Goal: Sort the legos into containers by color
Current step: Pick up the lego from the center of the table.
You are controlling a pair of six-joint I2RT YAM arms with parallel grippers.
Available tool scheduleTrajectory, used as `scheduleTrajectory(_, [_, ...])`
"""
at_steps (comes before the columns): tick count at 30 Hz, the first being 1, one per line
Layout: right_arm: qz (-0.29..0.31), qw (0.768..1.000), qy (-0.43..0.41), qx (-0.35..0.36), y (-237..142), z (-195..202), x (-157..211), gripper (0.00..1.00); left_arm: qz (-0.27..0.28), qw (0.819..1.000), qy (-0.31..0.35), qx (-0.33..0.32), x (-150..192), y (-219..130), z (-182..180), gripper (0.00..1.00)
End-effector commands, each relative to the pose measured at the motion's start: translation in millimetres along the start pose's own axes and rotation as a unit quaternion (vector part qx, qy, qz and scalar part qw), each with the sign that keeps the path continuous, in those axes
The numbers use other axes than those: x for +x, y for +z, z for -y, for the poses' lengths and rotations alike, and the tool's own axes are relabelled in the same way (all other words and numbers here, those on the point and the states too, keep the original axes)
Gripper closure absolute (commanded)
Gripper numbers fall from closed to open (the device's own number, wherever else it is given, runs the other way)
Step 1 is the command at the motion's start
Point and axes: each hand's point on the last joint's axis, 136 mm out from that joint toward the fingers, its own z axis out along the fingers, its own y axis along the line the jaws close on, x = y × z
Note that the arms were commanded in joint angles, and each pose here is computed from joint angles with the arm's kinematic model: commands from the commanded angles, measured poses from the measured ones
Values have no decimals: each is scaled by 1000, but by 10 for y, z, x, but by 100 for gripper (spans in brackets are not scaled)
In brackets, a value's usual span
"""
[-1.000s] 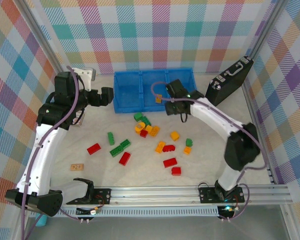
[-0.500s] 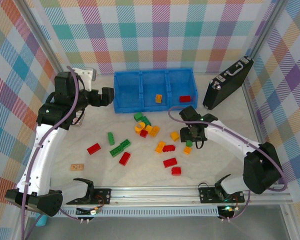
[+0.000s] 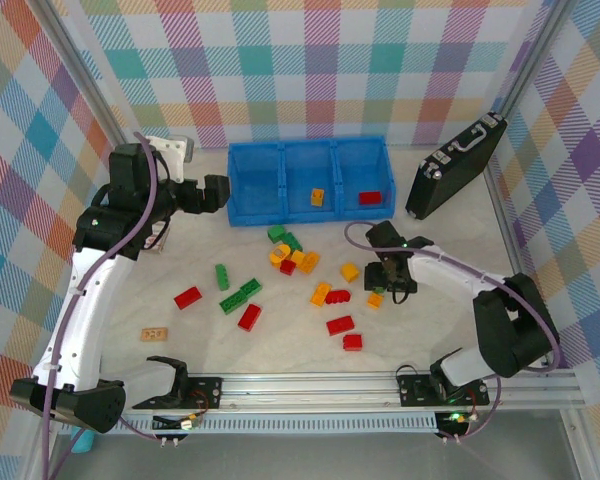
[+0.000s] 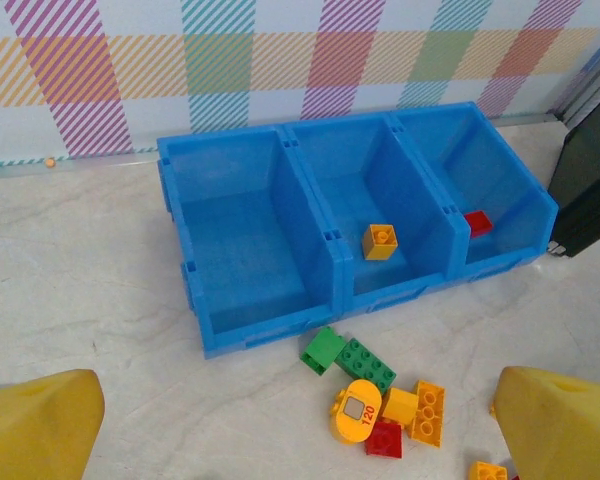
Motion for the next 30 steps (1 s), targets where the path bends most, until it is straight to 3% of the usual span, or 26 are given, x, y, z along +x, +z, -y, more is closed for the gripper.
scheduleTrajectory(1, [-2, 1000, 15, -16, 97, -49, -41, 23, 1, 1000, 6, 17, -22, -25, 87, 0])
scheduleTrajectory(9, [-13, 999, 20, -31, 236, -106, -73, 25, -5, 1000, 7, 17, 1, 18, 83, 0])
scheduleTrajectory(23, [-46, 998, 32, -19, 444, -102, 13, 52, -13, 1000, 8, 11, 25, 72, 57, 0])
scheduleTrajectory(30, [-56, 997, 48, -9, 436, -55, 76, 59, -8, 1000, 9, 7, 18, 28, 46, 0])
